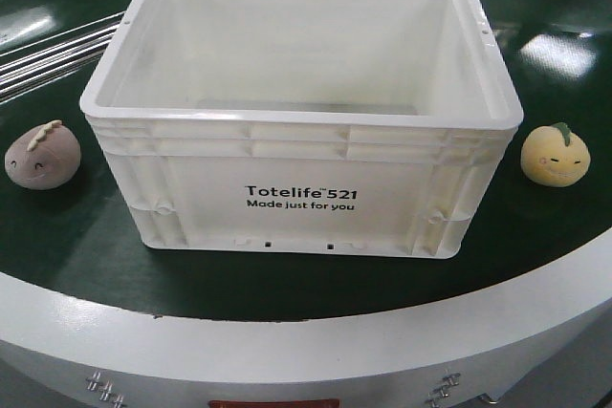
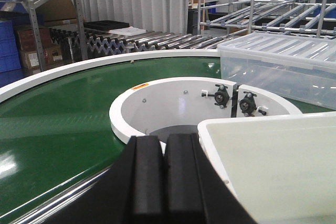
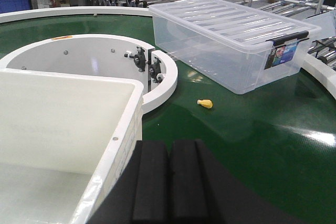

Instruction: Place moving items into box and shelve

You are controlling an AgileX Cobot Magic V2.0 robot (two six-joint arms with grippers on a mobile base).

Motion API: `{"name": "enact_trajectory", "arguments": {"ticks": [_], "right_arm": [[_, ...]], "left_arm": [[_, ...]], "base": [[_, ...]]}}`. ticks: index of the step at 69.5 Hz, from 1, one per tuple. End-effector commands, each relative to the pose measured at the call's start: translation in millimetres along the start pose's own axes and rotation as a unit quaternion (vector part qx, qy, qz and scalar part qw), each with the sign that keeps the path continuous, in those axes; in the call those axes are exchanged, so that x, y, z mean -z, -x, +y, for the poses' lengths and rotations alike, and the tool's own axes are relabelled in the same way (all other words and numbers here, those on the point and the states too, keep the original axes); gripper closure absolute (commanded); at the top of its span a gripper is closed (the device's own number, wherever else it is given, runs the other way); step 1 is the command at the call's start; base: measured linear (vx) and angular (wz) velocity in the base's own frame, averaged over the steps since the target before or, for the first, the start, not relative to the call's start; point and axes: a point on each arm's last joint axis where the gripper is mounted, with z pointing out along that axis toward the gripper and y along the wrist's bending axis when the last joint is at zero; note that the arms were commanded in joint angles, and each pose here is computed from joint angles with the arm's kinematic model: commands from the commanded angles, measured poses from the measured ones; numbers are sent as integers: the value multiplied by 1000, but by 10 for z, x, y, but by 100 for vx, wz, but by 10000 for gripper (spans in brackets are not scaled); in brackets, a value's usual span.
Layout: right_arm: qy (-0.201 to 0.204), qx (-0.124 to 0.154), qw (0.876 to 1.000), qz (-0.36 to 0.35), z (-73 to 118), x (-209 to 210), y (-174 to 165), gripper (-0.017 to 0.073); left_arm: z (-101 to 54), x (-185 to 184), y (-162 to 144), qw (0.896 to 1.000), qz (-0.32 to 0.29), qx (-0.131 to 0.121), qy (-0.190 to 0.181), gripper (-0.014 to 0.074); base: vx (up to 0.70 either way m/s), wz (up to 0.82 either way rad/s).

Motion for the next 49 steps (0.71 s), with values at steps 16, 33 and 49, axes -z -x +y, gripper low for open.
{"name": "enact_trajectory", "arguments": {"ticks": [16, 33, 49], "right_arm": [[-13, 1, 998, -62, -26, 43, 199, 34], [-12, -5, 998, -65, -27, 35, 202, -167], [-13, -5, 998, -60, -30, 34, 193, -104]], "left_arm": [[13, 40, 209, 998, -60, 12, 7, 267], [15, 40, 214, 998, -63, 12, 8, 2], [12, 55, 215, 998, -61, 10, 7, 6]], "base": [[0, 0], [0, 0], [0, 0]]}}
